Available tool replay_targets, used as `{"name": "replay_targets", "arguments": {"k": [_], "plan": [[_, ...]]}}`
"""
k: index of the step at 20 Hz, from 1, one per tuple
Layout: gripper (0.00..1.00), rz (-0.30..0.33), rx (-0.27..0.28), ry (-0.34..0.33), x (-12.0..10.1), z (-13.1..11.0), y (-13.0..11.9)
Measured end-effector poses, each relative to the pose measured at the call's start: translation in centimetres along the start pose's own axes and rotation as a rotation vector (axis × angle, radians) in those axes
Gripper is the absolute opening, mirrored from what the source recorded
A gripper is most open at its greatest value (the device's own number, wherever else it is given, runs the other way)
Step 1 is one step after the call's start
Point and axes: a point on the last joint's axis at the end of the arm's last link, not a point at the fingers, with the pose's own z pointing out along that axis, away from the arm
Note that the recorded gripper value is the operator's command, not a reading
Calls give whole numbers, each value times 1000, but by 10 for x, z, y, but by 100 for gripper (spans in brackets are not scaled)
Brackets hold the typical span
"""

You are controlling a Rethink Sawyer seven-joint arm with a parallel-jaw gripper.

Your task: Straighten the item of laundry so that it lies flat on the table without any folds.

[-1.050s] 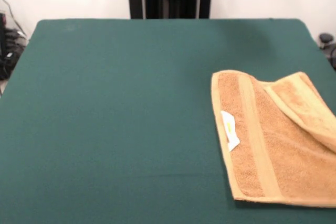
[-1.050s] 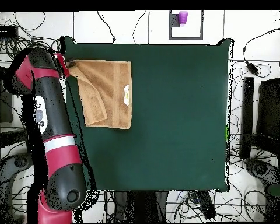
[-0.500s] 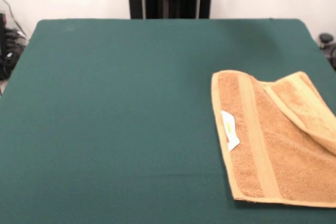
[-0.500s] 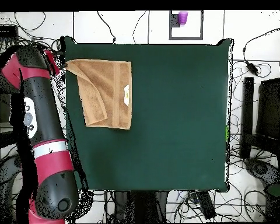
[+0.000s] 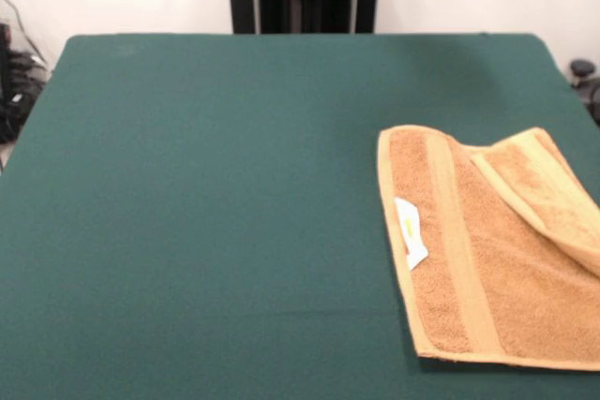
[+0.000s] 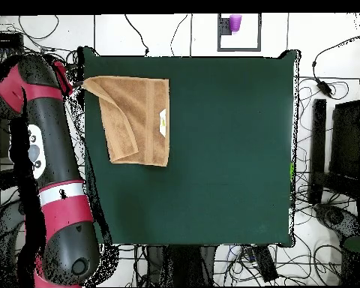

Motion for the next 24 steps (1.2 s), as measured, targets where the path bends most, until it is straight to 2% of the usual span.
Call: {"name": "replay_targets", "arguments": {"k": [4, 6, 8, 10, 12, 15, 16, 24], "plan": [[100, 18, 32, 14, -3, -6, 0], [100, 22, 80, 21, -14, -19, 0], [100, 19, 105, 26, -22, -29, 2], [100, 7, 145, 38, -42, -54, 9], [100, -6, 162, 47, -58, -72, 15], [100, -30, 177, 71, -95, -109, 31], [100, -46, 176, 87, -118, -133, 41], [100, -113, 133, 160, -206, -235, 68]]}}
